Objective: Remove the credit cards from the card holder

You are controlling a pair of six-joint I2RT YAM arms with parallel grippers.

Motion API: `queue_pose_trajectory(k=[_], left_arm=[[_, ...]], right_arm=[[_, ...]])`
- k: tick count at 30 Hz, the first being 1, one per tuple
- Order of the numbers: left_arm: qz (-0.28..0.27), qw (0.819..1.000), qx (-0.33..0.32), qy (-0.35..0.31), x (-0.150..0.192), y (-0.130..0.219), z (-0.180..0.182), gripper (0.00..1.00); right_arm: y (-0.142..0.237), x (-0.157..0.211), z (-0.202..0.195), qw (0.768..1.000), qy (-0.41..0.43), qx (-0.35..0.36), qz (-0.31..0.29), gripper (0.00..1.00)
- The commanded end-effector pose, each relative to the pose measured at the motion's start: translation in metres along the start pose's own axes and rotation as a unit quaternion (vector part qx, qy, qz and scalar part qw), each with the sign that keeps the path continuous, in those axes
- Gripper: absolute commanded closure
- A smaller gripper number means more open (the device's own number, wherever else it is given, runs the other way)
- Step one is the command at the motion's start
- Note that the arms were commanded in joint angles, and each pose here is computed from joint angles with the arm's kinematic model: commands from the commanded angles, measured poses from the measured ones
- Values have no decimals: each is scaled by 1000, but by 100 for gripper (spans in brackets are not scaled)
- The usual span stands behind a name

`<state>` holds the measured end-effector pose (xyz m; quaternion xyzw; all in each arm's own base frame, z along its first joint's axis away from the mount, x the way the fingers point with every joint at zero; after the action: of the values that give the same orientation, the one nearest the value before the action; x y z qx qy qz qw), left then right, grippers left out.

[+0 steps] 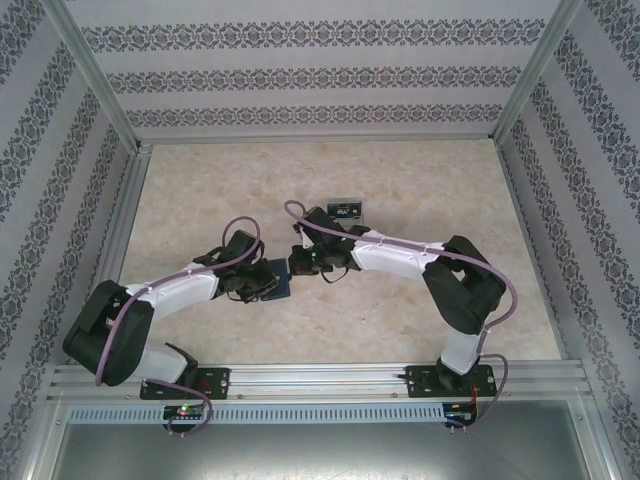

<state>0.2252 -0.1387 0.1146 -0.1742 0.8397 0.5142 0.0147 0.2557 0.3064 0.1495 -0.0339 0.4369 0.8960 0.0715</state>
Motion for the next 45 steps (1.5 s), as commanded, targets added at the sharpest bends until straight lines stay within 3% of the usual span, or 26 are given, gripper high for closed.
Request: queue_pose_trajectory(k=[1, 2, 5, 7, 10, 19, 27, 34, 41, 45], left_arm=[[-22, 998, -54, -19, -6, 25, 6, 68], [-32, 998, -55, -18, -9, 33, 6, 54], [-62, 996, -64, -5, -18, 60, 11, 41], [-81, 995, -64, -1, -22, 78, 14, 26], [-105, 992, -69, 2, -26, 100, 19, 19], [-116, 991, -61, 1, -25, 116, 23, 18], [-97, 995, -18, -5, -24, 103, 20, 20], [-87, 995, 47, -26, -23, 88, 4, 30], [-62, 993, 76, -59, -23, 59, -18, 43], [-46, 995, 56, -73, -23, 45, -19, 44]], right_arm=[[20, -1, 15, 999, -3, -48, -6, 100], [22, -2, 18, 999, -3, -53, -6, 100], [26, -3, 27, 997, -7, -74, -1, 100], [29, -5, 37, 996, -7, -90, 2, 100], [34, -7, 54, 994, -2, -112, 1, 100], [47, -10, 72, 991, -4, -134, -9, 100], [53, -2, 9, 996, -50, -64, -48, 100], [55, 17, -54, 996, -56, 37, -65, 100], [44, 25, -77, 993, -49, 87, -57, 100], [45, 24, -73, 994, -43, 83, -61, 100]])
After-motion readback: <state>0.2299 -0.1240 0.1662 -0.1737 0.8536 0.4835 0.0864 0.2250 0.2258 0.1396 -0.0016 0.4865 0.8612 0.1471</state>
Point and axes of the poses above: each hand's point on the last joint's axis, 136 mm out from that joint toward the fingers, its own y axis back along the fingers, its own z axis along the line the jaws close on, x = y × z, the point moved 9 cm from there along y, back along the fingers, and after that the axes turned 15 degrees about -y, right-handed, at the moved point
